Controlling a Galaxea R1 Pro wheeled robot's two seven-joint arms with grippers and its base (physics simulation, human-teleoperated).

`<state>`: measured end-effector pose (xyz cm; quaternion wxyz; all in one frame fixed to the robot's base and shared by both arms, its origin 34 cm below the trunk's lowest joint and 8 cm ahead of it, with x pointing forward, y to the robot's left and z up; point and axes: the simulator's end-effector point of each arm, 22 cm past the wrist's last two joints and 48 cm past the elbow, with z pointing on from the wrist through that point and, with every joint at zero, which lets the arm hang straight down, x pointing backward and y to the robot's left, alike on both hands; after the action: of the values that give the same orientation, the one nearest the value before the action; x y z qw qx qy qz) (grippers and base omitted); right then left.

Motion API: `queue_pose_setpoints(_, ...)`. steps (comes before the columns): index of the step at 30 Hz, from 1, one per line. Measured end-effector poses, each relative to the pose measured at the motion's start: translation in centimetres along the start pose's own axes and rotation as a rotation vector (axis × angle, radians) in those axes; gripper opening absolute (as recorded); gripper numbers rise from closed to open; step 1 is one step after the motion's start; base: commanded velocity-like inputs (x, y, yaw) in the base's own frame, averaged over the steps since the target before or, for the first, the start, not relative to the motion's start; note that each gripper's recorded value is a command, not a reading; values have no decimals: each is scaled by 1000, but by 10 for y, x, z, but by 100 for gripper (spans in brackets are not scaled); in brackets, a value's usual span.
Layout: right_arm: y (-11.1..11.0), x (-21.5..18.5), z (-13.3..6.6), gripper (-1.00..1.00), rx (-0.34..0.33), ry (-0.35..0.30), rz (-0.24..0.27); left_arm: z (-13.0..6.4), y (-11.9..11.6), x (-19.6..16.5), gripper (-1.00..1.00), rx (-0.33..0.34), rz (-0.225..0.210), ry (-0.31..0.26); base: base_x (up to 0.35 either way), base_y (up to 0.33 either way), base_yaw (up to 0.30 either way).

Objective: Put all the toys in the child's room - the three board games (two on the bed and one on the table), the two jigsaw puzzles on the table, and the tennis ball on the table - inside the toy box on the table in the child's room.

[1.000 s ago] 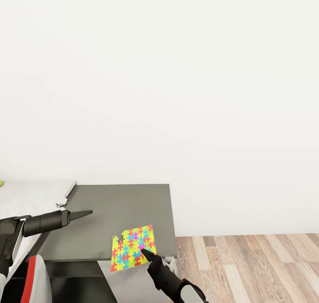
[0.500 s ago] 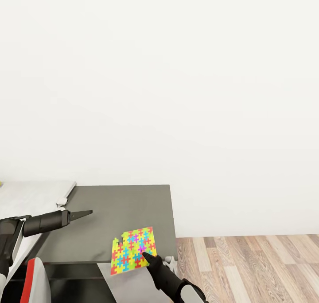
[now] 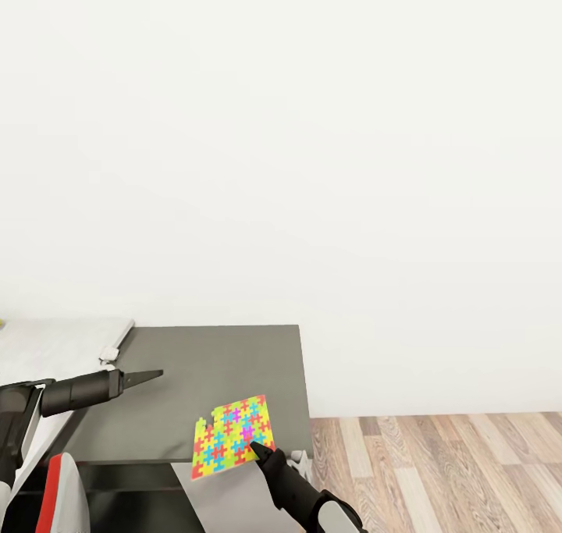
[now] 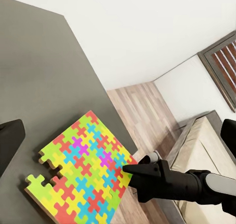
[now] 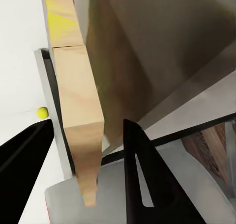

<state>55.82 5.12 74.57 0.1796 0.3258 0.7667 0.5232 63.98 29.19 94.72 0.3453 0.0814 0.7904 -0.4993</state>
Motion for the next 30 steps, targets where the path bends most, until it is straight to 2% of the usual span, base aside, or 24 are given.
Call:
queue_pose_setpoints(11, 4, -1, 0, -100, -11, -2, -5, 0, 0, 0, 100, 0, 0, 0, -73, -9, 0)
queue_pose_setpoints(14, 9, 0, 0, -100, -23, 0, -11, 0, -2, -1, 100, 0, -22, 2, -3, -2, 0)
queue_pose_setpoints(16, 19, 0, -1, -100, -49, -1, -15, 0, -6, -4, 100, 0, -30, 5, -1, 0, 0)
queue_pose_setpoints(18, 43, 1, -2, -100, -115, 3, -36, -2, -11, -9, 100, -2, -25, 3, 0, 0, 0)
queue_pose_setpoints(20, 74, 6, -3, -100, -199, 17, -80, -3, -15, -13, 100, -3, -29, 2, 0, 0, 0)
queue_pose_setpoints(23, 101, 13, -7, -100, -266, 36, -141, -5, -19, -17, 100, -5, -38, 2, 0, 0, 0)
queue_pose_setpoints(25, 110, 16, -8, -100, -282, 48, -180, -6, -22, -19, 100, -5, -42, 2, 0, 0, 0)
queue_pose_setpoints(28, 118, 17, -10, -100, -289, 53, -207, -7, -25, -20, 100, -5, -45, 4, 0, 0, 0)
queue_pose_setpoints(30, 134, 14, -10, -100, -310, 50, -225, -8, -27, -22, 100, -6, -45, 4, 0, 0, 0)
